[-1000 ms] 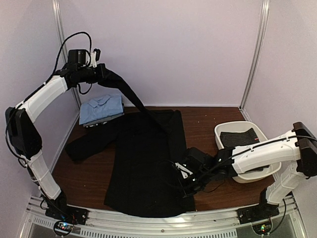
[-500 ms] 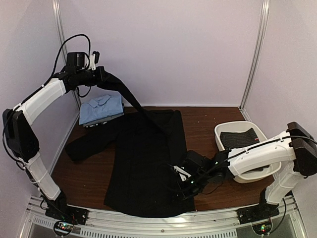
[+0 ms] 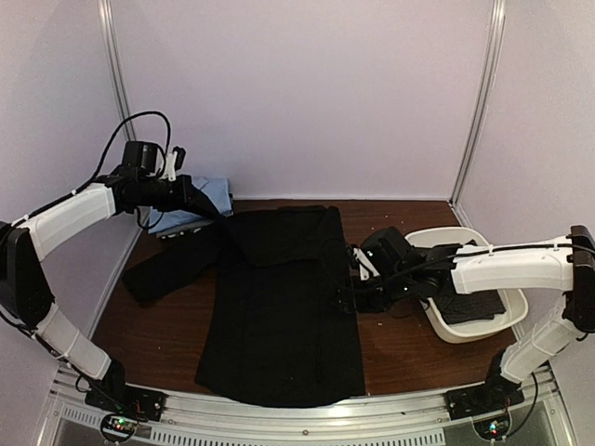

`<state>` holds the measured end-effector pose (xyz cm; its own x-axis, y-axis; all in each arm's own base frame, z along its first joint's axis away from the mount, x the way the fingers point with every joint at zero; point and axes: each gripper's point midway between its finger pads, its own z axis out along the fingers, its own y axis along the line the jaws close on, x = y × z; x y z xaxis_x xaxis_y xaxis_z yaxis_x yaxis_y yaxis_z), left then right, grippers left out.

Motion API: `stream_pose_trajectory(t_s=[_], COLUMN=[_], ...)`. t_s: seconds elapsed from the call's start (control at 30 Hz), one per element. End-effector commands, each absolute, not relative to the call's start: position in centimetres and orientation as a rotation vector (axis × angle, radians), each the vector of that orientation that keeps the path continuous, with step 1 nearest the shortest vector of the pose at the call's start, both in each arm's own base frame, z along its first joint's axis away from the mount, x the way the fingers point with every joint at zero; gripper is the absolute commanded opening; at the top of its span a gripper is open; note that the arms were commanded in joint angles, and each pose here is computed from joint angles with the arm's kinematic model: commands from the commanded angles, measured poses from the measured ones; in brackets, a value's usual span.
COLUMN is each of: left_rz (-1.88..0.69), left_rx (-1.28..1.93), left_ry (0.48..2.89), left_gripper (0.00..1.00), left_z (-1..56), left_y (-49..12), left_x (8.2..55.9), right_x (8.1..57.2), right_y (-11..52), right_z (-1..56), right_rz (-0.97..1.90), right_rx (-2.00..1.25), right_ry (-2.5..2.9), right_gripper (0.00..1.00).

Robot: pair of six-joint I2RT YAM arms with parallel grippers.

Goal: Fold and stack the long sleeve shirts
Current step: Fold the flattened shirt at the center of the board, then fold the sleeve of the 1/3-folded shirt.

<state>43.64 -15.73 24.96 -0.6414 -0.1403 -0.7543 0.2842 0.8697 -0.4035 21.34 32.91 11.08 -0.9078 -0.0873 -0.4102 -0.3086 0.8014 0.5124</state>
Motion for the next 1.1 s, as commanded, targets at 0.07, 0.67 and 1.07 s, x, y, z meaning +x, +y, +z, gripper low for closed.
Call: stream_pose_trajectory(t_s=[0.07, 0.67, 1.07], left_rz=[-0.637, -0.556, -0.622], left_rx=[0.108, 0.014, -0.022], left_ry=[2.066, 2.071, 2.112], left_gripper=[0.00, 0.00, 0.00], left_z=[28.5, 28.3, 26.2], left_y=[-15.2, -12.7, -12.7], left_x=[41.4, 38.2, 35.3], right_x=[30.0, 47.9, 53.2], right_y=[31.9, 34.5, 34.3], right_z=[16.2, 13.6, 9.6], right_rz=[0.832, 0.904, 0.933], right_rx=[-0.104, -0.033, 0.028], right_ry=[2.358, 2.277, 2.312], right_gripper=[0.58, 0.25, 0.18])
